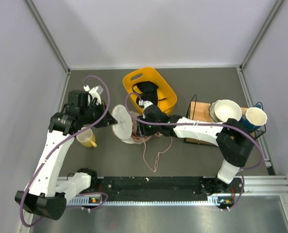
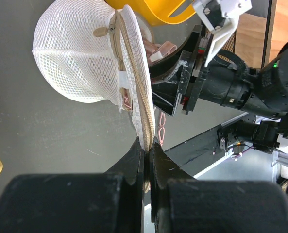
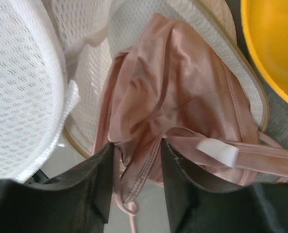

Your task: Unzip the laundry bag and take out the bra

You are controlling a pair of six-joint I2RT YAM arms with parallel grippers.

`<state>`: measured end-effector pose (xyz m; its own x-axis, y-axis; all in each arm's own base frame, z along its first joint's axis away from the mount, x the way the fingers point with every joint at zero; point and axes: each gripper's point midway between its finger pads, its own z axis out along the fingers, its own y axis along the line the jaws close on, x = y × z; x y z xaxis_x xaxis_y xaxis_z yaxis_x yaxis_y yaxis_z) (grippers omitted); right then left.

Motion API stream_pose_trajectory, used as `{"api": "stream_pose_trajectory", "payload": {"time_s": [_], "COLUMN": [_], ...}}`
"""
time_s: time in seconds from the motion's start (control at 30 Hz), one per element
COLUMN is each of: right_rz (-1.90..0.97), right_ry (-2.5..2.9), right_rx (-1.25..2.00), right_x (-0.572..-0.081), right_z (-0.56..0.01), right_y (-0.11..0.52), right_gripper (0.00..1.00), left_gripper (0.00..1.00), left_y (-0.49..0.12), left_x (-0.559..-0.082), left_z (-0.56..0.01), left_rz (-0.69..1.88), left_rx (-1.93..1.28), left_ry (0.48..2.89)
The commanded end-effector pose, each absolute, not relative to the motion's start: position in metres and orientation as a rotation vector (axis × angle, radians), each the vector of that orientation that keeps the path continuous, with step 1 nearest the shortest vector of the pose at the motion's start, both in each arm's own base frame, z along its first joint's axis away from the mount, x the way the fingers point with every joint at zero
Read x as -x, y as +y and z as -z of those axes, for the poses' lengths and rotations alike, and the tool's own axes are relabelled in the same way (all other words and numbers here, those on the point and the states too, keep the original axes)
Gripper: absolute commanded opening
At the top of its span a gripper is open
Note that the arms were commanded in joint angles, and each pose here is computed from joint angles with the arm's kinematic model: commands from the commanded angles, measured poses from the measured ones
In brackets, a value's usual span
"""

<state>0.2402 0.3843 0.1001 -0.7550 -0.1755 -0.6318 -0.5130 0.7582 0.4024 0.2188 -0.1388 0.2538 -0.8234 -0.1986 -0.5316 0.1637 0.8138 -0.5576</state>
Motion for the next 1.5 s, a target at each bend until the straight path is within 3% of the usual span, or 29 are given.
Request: {"api": "stream_pose_trajectory", "payload": {"time_s": [0.0,0.03,0.07,0.17,0.7,0.9,1.17,1.4,1.47], "right_rz": [-0.858,-0.857,-0.873,-0.855,-0.739,-0.694,-0.680,-0.631,-0.589], "right_ry": [2.285,2.283,2.253,2.214,1.503,1.342,1.406,1.579,1.708], "right_rx": [0.498,0.499,0.491,0.493,0.431,0.384,0.328,0.318,0.335], "right_x": [-0.245,-0.244,-0.242,-0.238,-0.251,-0.273,-0.342,-0.408,-0.424], "right_z": [-0.130,-0.131,-0.145,-0.165,-0.473,-0.535,-0.518,-0.442,-0.397], "right_y": [0.403,0.400,0.397,0.383,0.302,0.297,0.305,0.319,0.327], "right_gripper": [0.30,0.12,0.00,0.00,0.00,0.00,0.00,0.00,0.00], "left_gripper": [0.00,0.00,0.00,0.00,0.00,0.00,0.00,0.00,0.00], "left_y": [-0.139,-0.139,-0.139,-0.140,-0.137,-0.138,-0.136,-0.137,-0.137], "left_x": [-0.221,-0.221,-0.222,-0.223,-0.225,-0.223,-0.223,-0.224,-0.224], "left_z": [-0.261,-0.262,-0.261,-0.260,-0.253,-0.251,-0.250,-0.250,-0.250], "left_rz": [0.821,0.822,0.823,0.823,0.802,0.811,0.803,0.808,0.811], "left_rx": [0.007,0.004,0.005,0.005,0.029,0.034,0.038,0.040,0.044], "left_ry": [2.363,2.360,2.366,2.367,2.376,2.376,2.374,2.374,2.375]}}
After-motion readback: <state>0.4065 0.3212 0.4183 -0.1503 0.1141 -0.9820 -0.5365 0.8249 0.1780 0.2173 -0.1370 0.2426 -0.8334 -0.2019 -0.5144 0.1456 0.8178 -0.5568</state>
